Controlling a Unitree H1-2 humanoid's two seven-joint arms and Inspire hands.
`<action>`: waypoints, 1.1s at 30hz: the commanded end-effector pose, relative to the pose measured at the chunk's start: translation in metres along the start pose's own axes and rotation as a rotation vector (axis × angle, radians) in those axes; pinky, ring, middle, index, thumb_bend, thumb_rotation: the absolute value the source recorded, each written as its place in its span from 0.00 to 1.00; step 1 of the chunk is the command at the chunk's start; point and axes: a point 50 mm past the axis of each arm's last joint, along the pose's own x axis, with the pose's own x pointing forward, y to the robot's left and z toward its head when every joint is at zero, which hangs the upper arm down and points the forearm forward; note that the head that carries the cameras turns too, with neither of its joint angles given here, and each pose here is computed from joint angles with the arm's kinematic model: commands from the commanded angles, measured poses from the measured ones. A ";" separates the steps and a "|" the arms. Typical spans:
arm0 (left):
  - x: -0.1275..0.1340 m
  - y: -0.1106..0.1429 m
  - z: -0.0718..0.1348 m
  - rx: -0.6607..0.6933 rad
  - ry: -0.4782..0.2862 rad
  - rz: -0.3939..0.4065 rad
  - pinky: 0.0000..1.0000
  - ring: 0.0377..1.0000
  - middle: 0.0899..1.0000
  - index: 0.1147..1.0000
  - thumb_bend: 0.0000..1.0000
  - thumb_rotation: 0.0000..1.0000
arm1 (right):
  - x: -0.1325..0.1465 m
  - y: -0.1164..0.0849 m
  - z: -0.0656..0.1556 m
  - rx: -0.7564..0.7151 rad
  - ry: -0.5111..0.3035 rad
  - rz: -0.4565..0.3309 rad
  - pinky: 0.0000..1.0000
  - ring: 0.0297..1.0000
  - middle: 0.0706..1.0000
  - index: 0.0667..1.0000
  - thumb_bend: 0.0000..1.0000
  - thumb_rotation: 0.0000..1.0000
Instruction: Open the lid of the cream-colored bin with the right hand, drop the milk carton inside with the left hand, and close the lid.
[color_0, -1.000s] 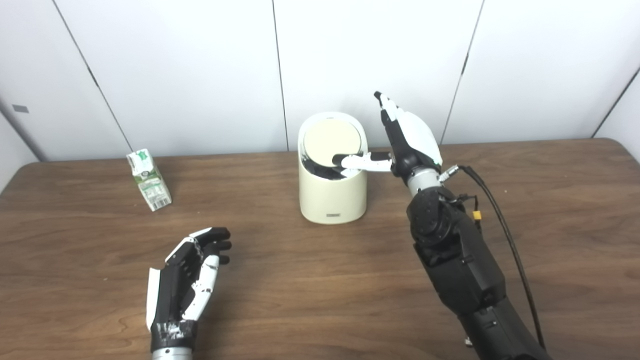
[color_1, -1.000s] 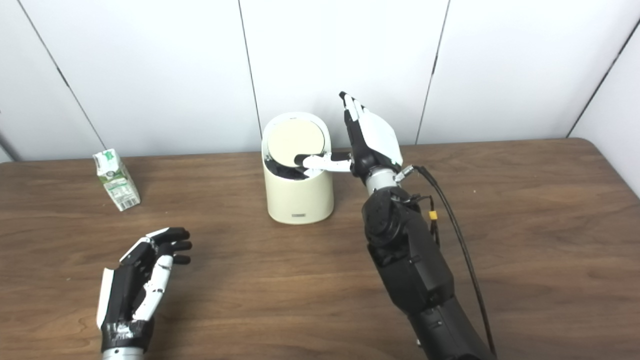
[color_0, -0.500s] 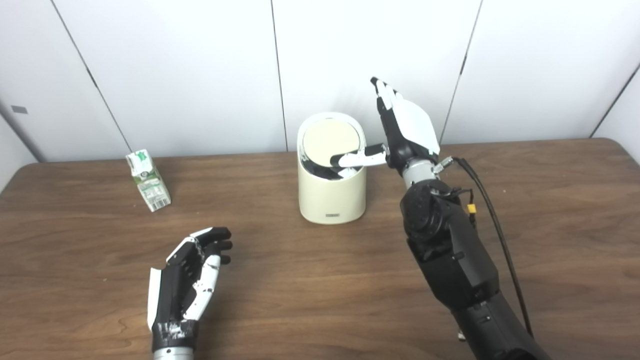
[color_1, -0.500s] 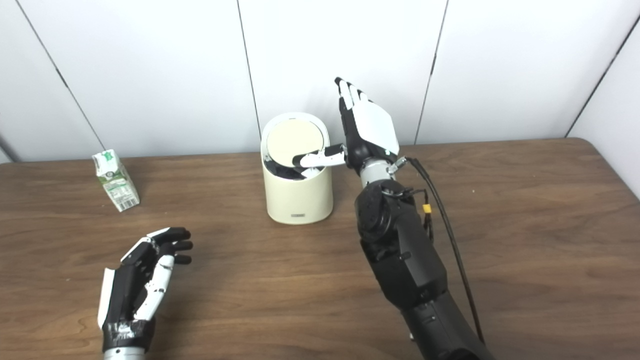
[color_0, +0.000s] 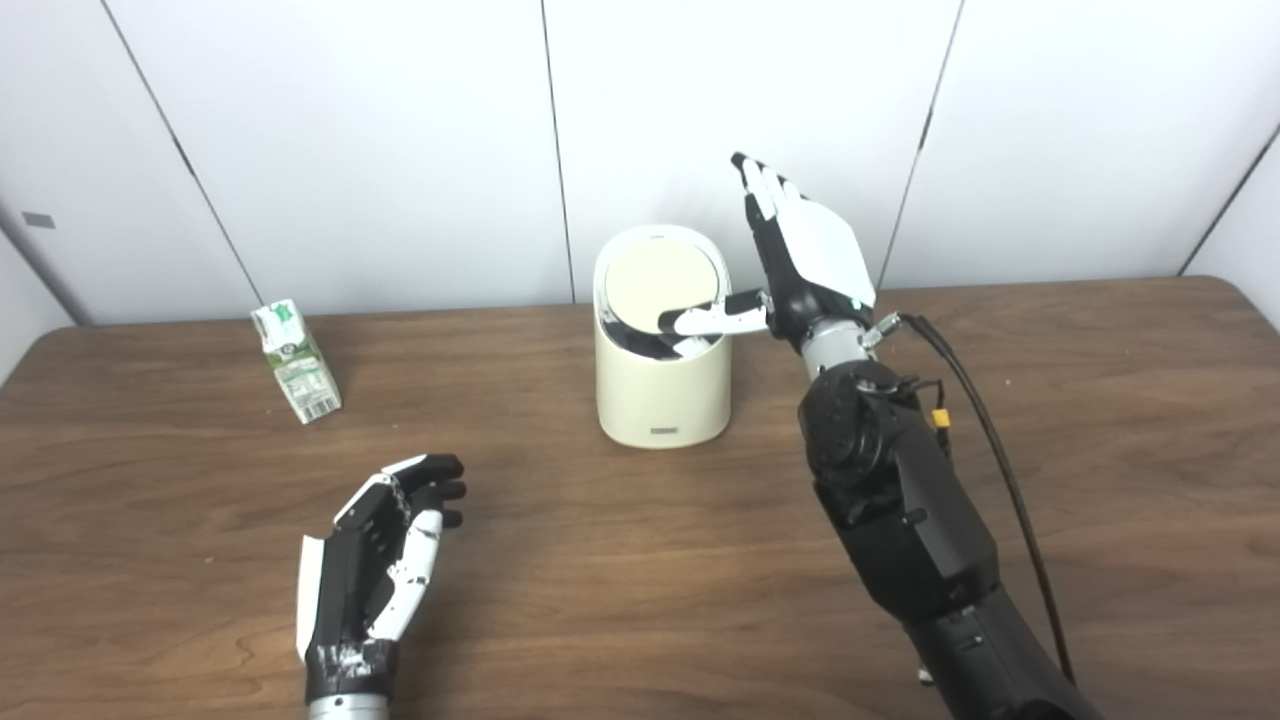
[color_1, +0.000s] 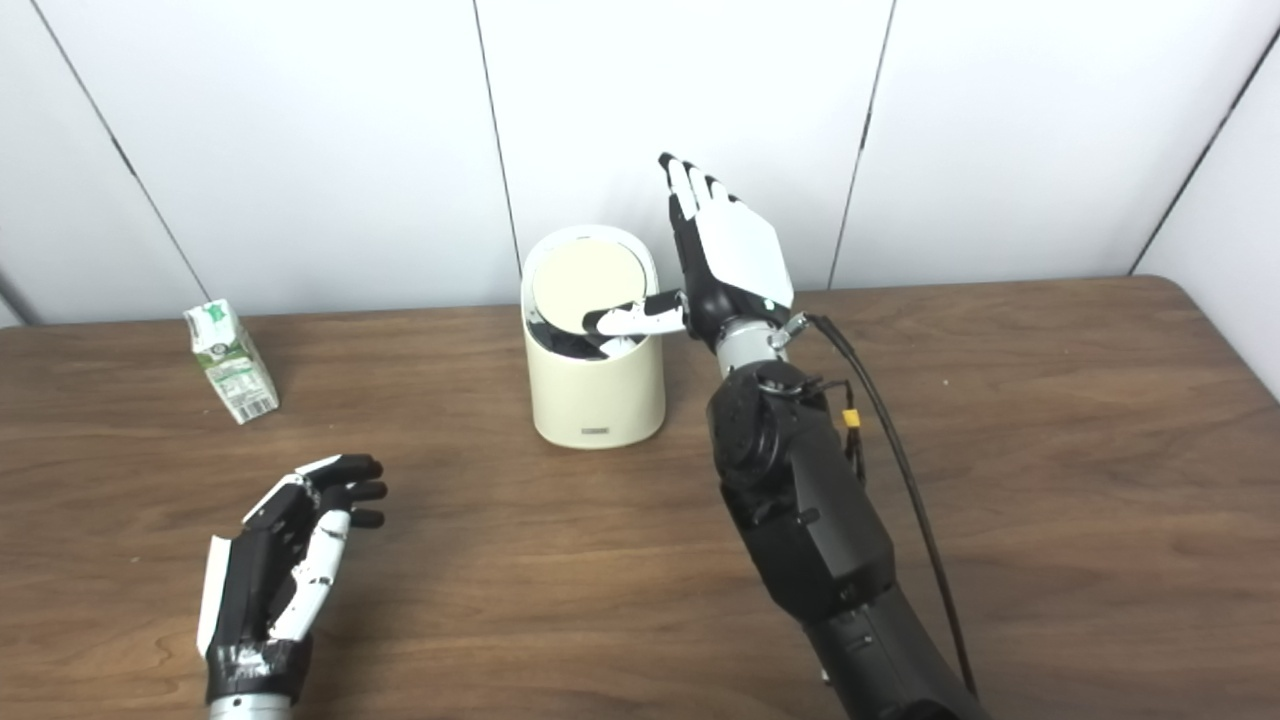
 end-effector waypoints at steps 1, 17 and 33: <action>0.007 -0.002 0.011 -0.008 -0.072 -0.001 0.59 0.66 0.66 0.64 0.27 0.50 | 0.000 0.000 -0.004 -0.034 0.009 0.025 1.00 1.00 1.00 1.00 0.92 0.36; 0.007 -0.003 0.011 -0.006 -0.072 -0.006 0.59 0.66 0.67 0.65 0.28 0.50 | -0.012 0.000 -0.015 -0.032 0.009 0.046 0.98 1.00 1.00 1.00 1.00 0.88; 0.007 0.001 0.011 0.005 -0.072 -0.003 0.58 0.65 0.66 0.64 0.27 0.50 | -0.093 -0.029 -0.034 0.151 -0.126 -0.116 0.99 1.00 1.00 1.00 0.82 0.88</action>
